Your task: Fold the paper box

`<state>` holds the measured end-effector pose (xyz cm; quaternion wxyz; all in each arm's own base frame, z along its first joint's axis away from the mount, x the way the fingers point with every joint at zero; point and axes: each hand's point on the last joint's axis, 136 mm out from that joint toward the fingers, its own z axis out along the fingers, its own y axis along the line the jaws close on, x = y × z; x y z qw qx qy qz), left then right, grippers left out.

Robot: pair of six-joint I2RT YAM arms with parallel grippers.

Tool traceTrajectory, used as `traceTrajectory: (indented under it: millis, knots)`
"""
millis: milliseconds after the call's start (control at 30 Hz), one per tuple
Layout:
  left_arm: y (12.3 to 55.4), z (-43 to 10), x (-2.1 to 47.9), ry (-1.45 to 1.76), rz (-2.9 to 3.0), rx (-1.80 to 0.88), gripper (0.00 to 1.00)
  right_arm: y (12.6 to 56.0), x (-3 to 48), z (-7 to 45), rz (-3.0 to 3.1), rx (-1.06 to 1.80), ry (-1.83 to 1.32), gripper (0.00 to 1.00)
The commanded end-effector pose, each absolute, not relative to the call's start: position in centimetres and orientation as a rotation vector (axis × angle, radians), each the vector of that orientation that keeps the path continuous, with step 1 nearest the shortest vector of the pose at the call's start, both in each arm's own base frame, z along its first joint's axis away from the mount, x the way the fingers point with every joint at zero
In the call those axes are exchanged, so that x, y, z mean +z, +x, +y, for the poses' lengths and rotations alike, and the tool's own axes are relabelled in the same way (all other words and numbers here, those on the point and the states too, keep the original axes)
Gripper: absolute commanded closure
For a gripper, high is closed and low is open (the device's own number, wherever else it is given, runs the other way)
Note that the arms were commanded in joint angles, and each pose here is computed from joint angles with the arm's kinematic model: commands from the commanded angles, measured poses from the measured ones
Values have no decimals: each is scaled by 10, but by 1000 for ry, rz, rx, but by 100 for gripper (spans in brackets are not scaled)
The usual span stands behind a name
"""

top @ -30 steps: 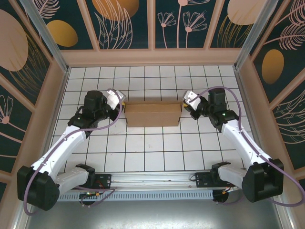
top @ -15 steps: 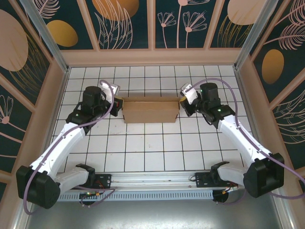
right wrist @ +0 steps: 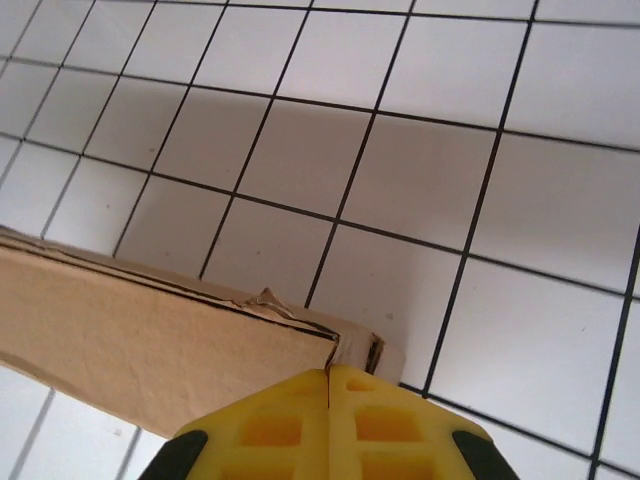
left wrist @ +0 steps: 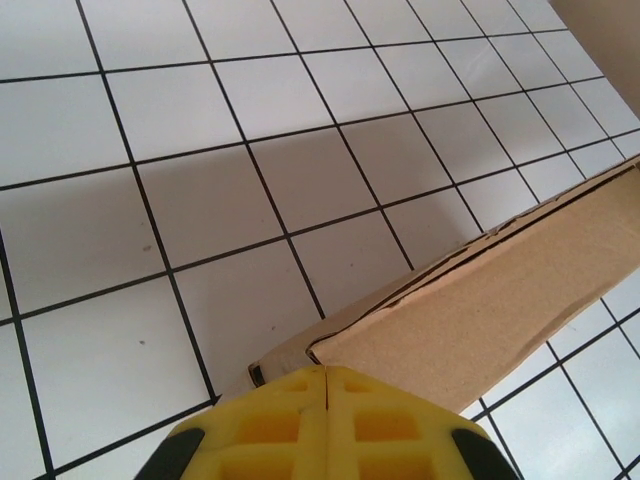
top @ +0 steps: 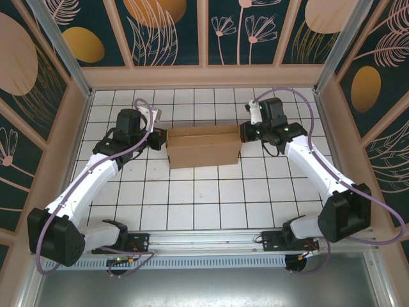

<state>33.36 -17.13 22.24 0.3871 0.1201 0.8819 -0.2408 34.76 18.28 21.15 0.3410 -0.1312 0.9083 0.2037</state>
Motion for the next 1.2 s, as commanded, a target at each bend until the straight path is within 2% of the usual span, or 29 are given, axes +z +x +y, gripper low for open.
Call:
traceTrajectory:
  millis: [0,300,867,1167]
  knots:
    - [332,-180,226,286,2257,-667,100,335,213,194,2433,640,-224,100]
    - [335,-174,218,208,2289,-650,100,336,201,184,2445,595,-126,100]
    - [326,-162,192,104,2318,-621,100,321,185,173,2349,499,-170,100]
    - [328,-168,196,61,2306,-689,100,318,184,177,2350,499,-186,100]
